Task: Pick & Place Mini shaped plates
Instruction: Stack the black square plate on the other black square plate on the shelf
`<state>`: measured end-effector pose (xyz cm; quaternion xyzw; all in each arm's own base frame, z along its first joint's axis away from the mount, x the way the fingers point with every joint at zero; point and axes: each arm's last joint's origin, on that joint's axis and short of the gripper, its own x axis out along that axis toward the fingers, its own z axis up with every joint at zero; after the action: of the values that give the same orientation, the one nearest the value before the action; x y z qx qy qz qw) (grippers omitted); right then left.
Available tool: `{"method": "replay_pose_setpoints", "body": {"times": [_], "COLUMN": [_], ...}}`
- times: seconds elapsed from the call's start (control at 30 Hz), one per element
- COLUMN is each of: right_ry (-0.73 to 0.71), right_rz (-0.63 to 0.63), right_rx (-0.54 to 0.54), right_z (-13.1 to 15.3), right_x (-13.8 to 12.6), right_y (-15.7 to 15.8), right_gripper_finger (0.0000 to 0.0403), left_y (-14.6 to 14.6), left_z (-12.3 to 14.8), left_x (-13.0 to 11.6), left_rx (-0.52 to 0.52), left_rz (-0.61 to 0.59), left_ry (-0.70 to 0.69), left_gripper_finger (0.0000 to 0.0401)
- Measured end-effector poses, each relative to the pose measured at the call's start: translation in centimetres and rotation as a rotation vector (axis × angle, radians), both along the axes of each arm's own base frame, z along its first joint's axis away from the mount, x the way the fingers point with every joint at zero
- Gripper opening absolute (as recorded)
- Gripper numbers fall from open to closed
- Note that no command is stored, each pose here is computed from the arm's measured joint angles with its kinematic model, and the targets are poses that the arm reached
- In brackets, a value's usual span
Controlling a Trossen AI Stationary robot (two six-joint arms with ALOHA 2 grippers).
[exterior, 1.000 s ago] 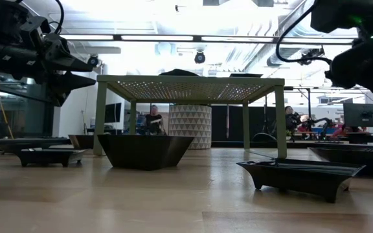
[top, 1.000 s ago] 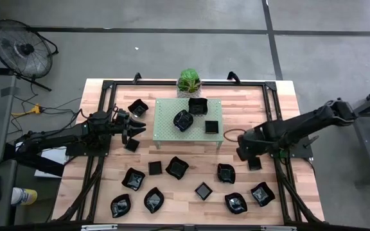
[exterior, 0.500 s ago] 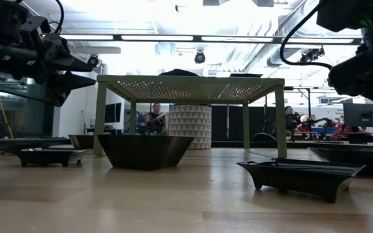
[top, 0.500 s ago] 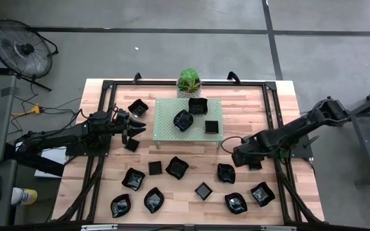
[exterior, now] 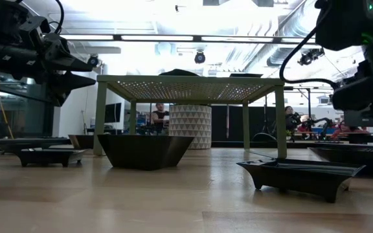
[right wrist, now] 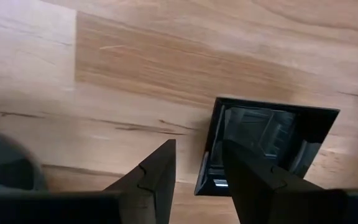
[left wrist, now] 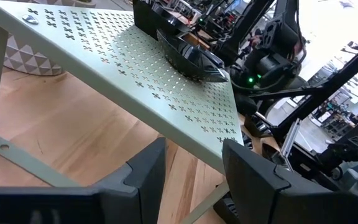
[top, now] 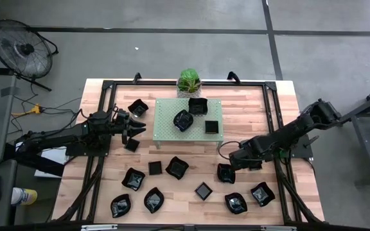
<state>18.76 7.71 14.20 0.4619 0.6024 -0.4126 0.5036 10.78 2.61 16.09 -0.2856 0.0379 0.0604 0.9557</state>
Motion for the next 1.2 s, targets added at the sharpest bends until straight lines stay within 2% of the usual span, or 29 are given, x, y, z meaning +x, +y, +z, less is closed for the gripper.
{"method": "replay_pose_setpoints", "body": {"times": [0.23, 0.97, 1.2], "right_ry": [0.006, 0.011, -0.012], "right_rz": [-0.015, 0.045, 0.074], "right_rx": [-0.013, 0.012, 0.027], "right_z": [-0.01, 0.06, 0.57], "right_x": [-0.05, -0.15, -0.24], "right_y": [-0.06, -0.02, -0.04], "right_gripper_finger": [0.0119, 0.0006, 0.0002], "left_y": [0.0, 0.01, 0.01], "left_z": [0.0, 0.0, 0.01], "left_x": [0.0, 0.0, 0.0], "left_rx": [0.0, 0.0, 0.001], "left_rz": [0.001, 0.005, 0.004], "left_ry": [0.0, 0.0, 0.0], "left_gripper_finger": [0.0156, 0.0156, 0.0156]}}
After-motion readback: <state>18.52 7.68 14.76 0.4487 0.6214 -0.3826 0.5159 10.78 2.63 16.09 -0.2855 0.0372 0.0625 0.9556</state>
